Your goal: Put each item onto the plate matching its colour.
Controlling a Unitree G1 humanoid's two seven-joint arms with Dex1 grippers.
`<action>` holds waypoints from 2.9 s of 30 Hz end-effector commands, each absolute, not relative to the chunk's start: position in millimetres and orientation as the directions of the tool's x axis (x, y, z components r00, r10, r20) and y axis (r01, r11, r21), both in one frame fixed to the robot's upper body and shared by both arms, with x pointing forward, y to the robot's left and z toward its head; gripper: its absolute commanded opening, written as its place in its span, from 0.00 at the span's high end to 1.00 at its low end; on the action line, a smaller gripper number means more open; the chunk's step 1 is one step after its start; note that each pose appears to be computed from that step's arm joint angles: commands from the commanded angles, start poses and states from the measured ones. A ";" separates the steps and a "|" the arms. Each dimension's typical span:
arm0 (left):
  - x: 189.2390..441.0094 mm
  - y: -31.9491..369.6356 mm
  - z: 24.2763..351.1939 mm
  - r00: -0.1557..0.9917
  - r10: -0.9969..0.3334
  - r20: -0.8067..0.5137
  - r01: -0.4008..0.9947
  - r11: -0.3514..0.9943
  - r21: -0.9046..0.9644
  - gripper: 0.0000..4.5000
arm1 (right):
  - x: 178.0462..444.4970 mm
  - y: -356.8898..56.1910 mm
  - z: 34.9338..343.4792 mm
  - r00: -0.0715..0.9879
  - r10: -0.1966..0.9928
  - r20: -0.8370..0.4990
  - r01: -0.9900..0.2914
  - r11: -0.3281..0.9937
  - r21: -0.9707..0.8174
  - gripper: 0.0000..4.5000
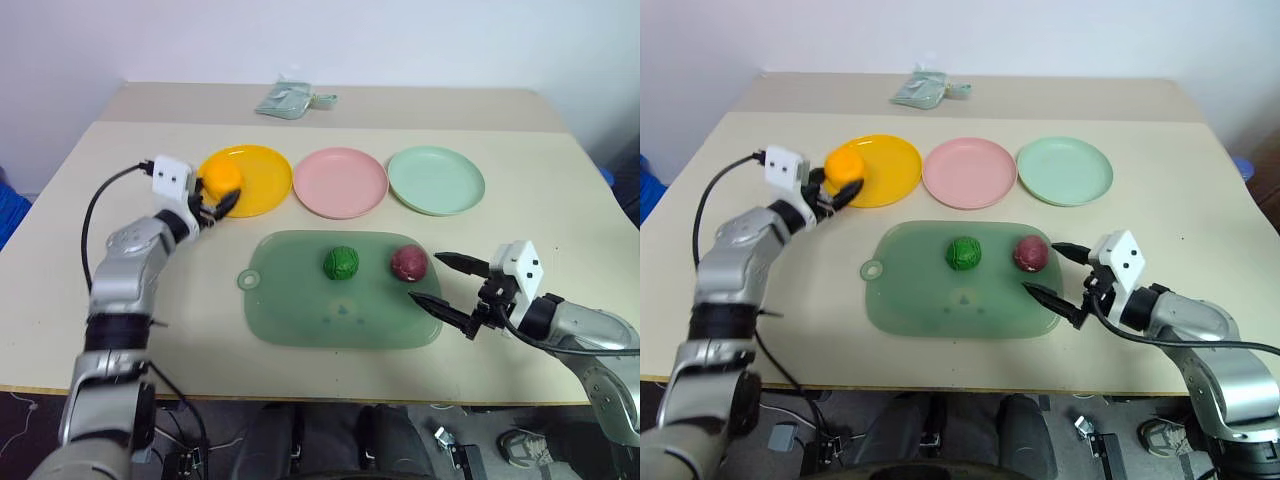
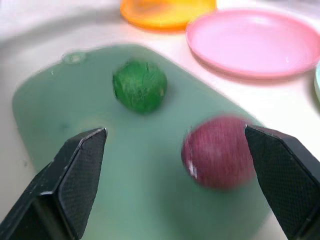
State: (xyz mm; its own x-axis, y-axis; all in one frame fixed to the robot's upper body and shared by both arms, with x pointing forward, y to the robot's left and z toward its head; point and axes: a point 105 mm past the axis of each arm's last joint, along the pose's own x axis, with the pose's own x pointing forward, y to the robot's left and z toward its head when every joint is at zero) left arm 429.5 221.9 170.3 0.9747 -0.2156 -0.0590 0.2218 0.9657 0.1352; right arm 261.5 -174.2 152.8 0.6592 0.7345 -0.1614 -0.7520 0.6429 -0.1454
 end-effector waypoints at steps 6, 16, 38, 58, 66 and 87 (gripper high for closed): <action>457.7 214.2 174.5 0.985 -0.165 -0.053 0.171 0.977 0.130 0.00 | 275.2 -140.9 182.8 0.638 0.768 -0.056 -0.763 0.621 -0.182 0.00; 420.1 238.6 208.6 0.963 -0.243 0.119 0.209 0.948 0.241 0.00 | 299.1 -92.9 170.8 0.652 0.752 -0.098 -0.749 0.617 -0.243 0.00; 269.1 124.3 134.5 0.493 -0.855 -0.162 0.870 0.481 0.111 0.00 | 315.8 -69.4 144.3 0.615 0.766 -0.187 -0.784 0.570 -0.247 0.84; 264.6 176.4 135.6 0.598 -0.786 -0.160 0.801 0.580 0.148 0.00 | 334.8 -31.1 128.6 0.625 0.745 -0.233 -0.780 0.592 -0.202 0.01; 260.6 167.5 139.2 0.595 -0.797 -0.107 0.799 0.571 0.190 0.00 | 338.4 -37.3 169.1 0.658 0.747 -0.099 -0.743 0.622 -0.247 0.57; 254.2 132.2 120.2 0.520 -0.854 -0.035 0.850 0.512 0.124 0.00 | 454.3 -184.6 218.1 0.955 0.285 0.080 -0.255 0.930 -0.265 0.01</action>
